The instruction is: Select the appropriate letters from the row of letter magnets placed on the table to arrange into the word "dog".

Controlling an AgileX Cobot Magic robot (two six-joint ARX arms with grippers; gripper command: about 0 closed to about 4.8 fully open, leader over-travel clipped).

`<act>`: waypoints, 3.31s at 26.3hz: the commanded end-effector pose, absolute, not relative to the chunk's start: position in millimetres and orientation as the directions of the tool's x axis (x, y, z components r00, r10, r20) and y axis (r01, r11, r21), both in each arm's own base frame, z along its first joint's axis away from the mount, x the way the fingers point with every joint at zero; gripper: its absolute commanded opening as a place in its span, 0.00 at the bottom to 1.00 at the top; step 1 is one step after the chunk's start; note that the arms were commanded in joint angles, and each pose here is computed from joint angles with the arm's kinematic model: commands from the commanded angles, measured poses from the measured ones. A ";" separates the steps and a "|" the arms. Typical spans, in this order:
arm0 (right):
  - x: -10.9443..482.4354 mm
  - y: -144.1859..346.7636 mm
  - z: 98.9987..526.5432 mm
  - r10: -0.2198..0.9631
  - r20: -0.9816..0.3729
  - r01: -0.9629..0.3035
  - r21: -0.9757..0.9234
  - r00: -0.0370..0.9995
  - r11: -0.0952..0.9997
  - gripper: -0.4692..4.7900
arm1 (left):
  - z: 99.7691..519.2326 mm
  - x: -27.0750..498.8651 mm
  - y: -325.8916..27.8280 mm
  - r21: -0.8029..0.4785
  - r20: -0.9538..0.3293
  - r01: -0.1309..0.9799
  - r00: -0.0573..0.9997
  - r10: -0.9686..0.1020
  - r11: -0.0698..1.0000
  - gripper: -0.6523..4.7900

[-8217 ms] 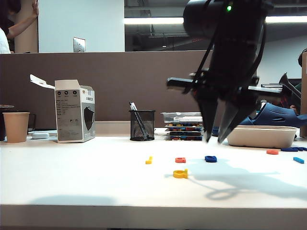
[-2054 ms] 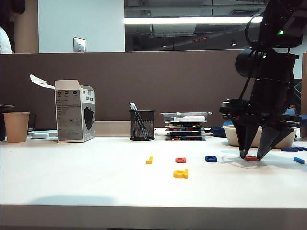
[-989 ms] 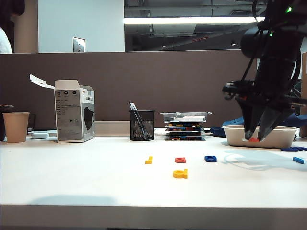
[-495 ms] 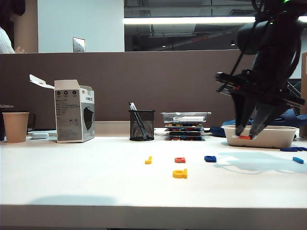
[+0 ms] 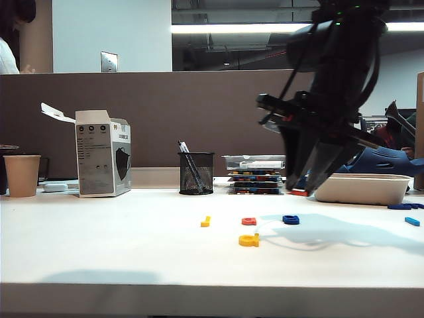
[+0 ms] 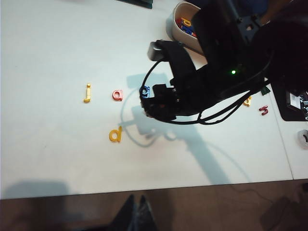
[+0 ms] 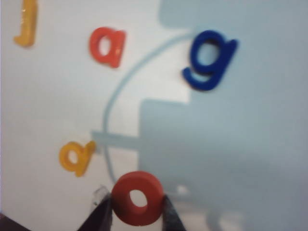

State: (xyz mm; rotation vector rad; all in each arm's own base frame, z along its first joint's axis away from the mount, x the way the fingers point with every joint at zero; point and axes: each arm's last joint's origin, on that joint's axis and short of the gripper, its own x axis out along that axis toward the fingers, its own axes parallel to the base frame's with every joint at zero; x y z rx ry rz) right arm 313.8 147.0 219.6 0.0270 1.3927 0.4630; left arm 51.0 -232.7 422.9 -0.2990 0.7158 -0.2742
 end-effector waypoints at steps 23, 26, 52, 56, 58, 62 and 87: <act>290.3 170.1 182.1 0.337 -0.938 -0.285 0.301 0.085 0.910 0.29 | 423.8 50.7 -232.2 -0.362 -0.593 0.144 0.727 -0.346 0.921 0.11; 289.0 172.5 181.7 0.327 -0.941 -0.292 0.288 0.092 0.912 0.29 | 423.8 50.7 -232.2 -0.362 -0.593 0.144 0.727 -0.346 0.921 0.11; 282.1 171.1 171.0 0.309 -0.948 -0.263 0.281 0.071 0.923 0.43 | 423.8 50.7 -232.2 -0.362 -0.593 0.144 0.727 -0.346 0.921 0.11; 281.0 170.2 170.8 0.296 -0.953 -0.260 0.271 0.062 0.927 0.43 | 423.8 50.7 -232.2 -0.362 -0.593 0.144 0.727 -0.346 0.921 0.11; 281.0 170.2 170.9 0.295 -0.953 -0.260 0.270 0.061 0.927 0.46 | 423.8 50.7 -232.2 -0.362 -0.593 0.144 0.727 -0.346 0.921 0.11; 281.6 170.5 171.4 0.298 -0.952 -0.261 0.272 0.067 0.926 0.55 | 423.8 50.7 -232.2 -0.362 -0.593 0.144 0.727 -0.346 0.921 0.11; 281.3 168.4 171.7 0.268 -0.961 -0.261 0.241 0.073 0.935 0.50 | 423.8 50.7 -232.2 -0.362 -0.593 0.144 0.727 -0.346 0.921 0.11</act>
